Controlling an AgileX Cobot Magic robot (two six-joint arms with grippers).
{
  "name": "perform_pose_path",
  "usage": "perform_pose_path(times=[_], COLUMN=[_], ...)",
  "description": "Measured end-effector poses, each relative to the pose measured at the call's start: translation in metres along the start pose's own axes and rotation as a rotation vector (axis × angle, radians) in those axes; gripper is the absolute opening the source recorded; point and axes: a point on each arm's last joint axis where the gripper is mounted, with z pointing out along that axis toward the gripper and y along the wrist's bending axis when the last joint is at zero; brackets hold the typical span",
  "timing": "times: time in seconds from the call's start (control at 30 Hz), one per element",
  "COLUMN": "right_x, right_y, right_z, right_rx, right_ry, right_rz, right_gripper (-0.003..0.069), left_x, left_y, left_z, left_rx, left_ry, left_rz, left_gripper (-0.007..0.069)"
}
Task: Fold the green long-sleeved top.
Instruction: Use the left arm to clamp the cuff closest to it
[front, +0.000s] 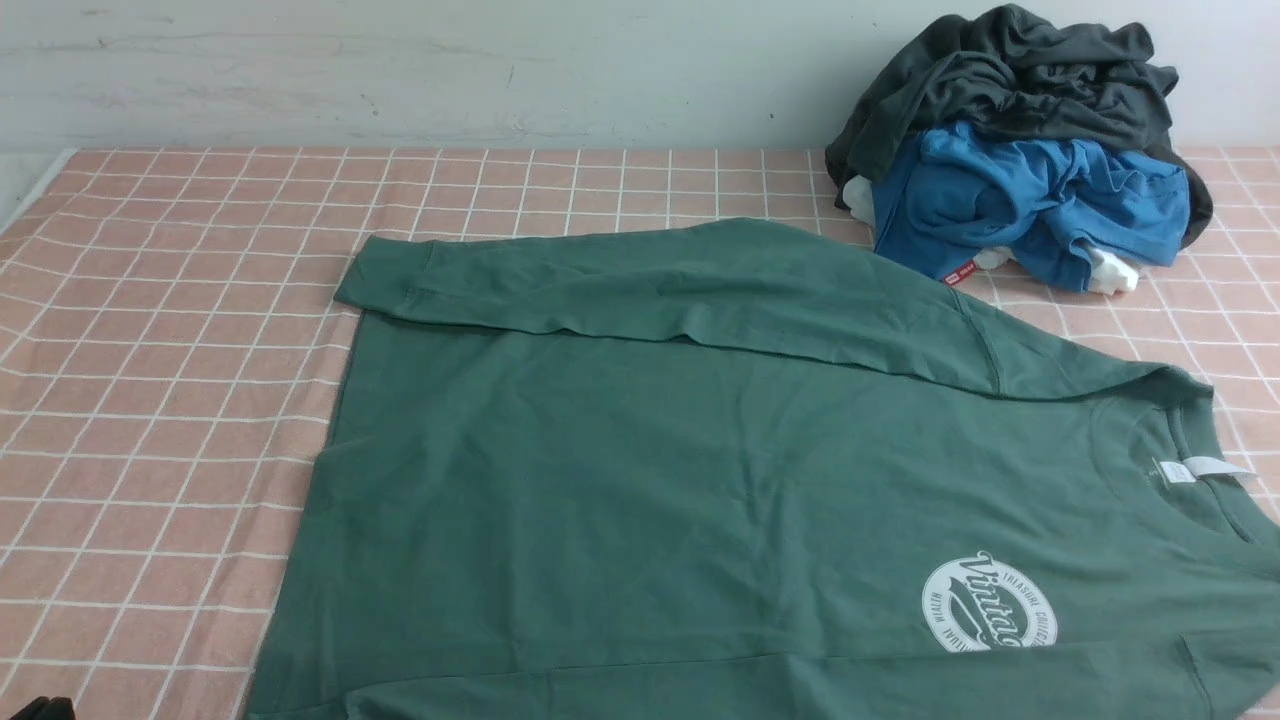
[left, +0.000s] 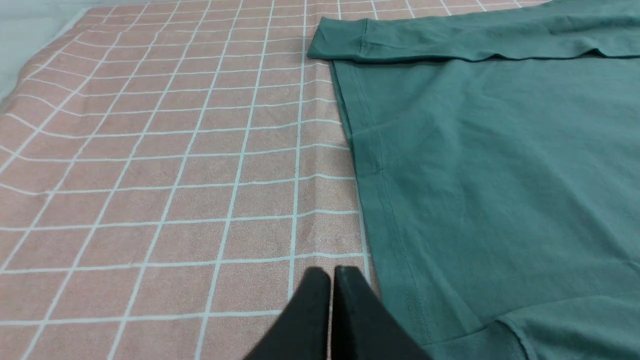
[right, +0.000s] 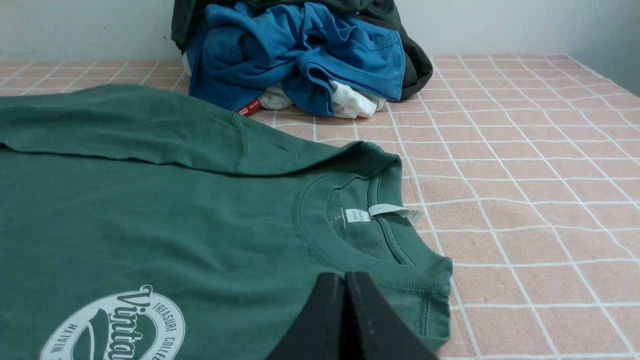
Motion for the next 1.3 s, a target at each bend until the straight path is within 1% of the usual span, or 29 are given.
perform_pose_path(times=[0.53, 0.83, 1.03, 1.17, 1.2, 1.3], right_x=[0.000, 0.000, 0.000, -0.007, -0.016, -0.033], right_y=[0.000, 0.000, 0.000, 0.001, 0.002, 0.003], right_z=[0.000, 0.000, 0.000, 0.000, -0.001, -0.006], right_rx=[0.000, 0.000, 0.000, -0.008, -0.019, -0.041], right_ry=[0.000, 0.000, -0.001, -0.086, -0.198, -0.393], right_rz=[0.000, 0.000, -0.001, -0.001, 0.000, 0.019], right_gripper=[-0.0013, -0.0013, -0.0013, -0.0013, -0.0013, -0.0013], left_x=[0.000, -0.001, -0.004, -0.016, -0.024, -0.032], left_y=[0.000, 0.000, 0.001, 0.003, 0.003, 0.004], left_z=[0.000, 0.000, 0.001, -0.001, -0.003, -0.006], left_rx=[0.000, -0.005, -0.015, -0.034, -0.045, -0.058], left_ry=[0.000, -0.006, -0.067, -0.204, -0.290, -0.383], left_rz=[0.000, 0.037, 0.046, 0.047, 0.047, 0.048], left_gripper=[-0.0003, -0.0003, -0.0003, -0.0003, -0.0003, -0.0003])
